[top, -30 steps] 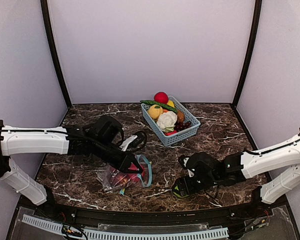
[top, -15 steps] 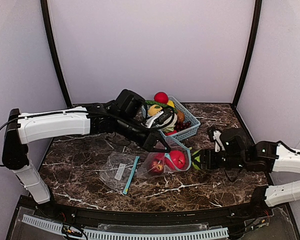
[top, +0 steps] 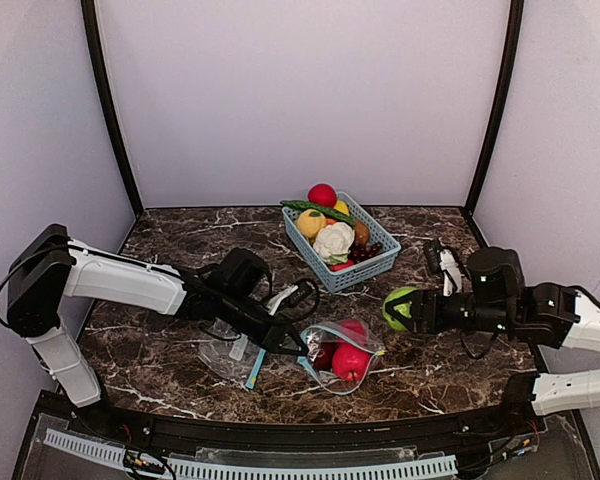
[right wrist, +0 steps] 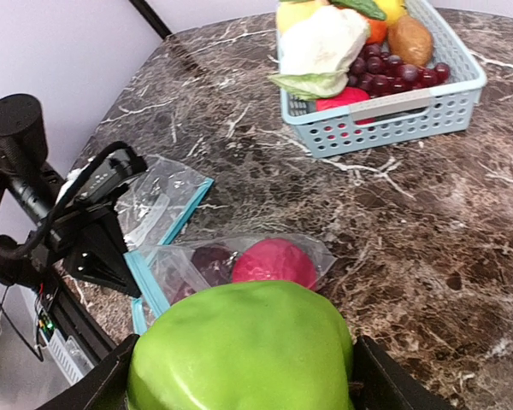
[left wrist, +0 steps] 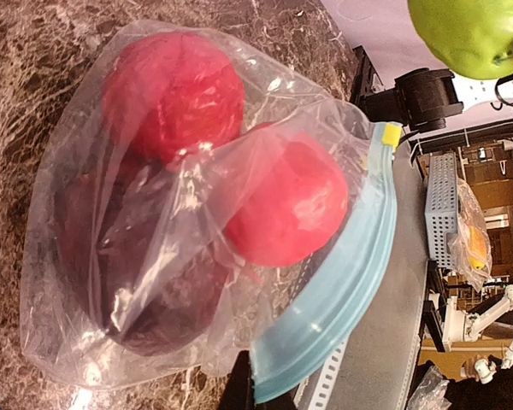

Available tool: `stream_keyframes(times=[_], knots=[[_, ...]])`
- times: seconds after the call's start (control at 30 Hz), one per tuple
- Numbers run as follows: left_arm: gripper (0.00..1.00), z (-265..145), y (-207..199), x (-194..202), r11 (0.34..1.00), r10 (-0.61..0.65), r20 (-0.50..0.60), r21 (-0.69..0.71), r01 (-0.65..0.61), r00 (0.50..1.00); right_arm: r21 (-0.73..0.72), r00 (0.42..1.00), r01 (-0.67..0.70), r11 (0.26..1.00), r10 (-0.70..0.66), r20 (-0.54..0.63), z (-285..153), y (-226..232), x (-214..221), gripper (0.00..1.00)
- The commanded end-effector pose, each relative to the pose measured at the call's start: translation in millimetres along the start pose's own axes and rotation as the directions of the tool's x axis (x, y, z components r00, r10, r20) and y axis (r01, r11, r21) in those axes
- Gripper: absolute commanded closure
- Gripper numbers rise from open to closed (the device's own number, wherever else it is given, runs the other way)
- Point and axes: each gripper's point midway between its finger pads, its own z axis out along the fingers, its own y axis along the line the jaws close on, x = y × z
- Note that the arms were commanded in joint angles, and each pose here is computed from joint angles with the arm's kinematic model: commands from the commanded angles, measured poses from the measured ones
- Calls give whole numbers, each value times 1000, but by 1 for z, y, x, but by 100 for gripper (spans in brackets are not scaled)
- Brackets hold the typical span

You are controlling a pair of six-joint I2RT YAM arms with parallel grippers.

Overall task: Place the food in the zip-top bag and seal the zipper
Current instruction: Pick up the fake fruit at the center of the board, then hold the zipper food storage bag at the center of the board, then place the fake fruit in the zipper food storage bag.

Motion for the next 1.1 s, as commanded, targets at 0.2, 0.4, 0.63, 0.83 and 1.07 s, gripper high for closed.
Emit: stream_keyframes(times=[0.2,0.4,0.63,0.83,1.07], knots=[[99,-12,-9,-14,1000,17,92,14,-19,996,-403,985,171,899,-170,40,0,101,11,44],[99,-13,-7,-10,1000,-12,87,5,12,996,-447,970,208,870,-241,-17,17,130,38,44],[99,-18,-10,-7,1000,-14,83,-4,15,996,-345,961,212,914,-259,-96,59,134,56,45],[99,-21,-8,-1,1000,-10,64,-20,12,998,-180,968,209,961,-230,-103,90,123,47,46],[99,-28,-12,-1,999,2,69,-34,1,998,5,963,217,976,-213,-164,118,92,63,48]])
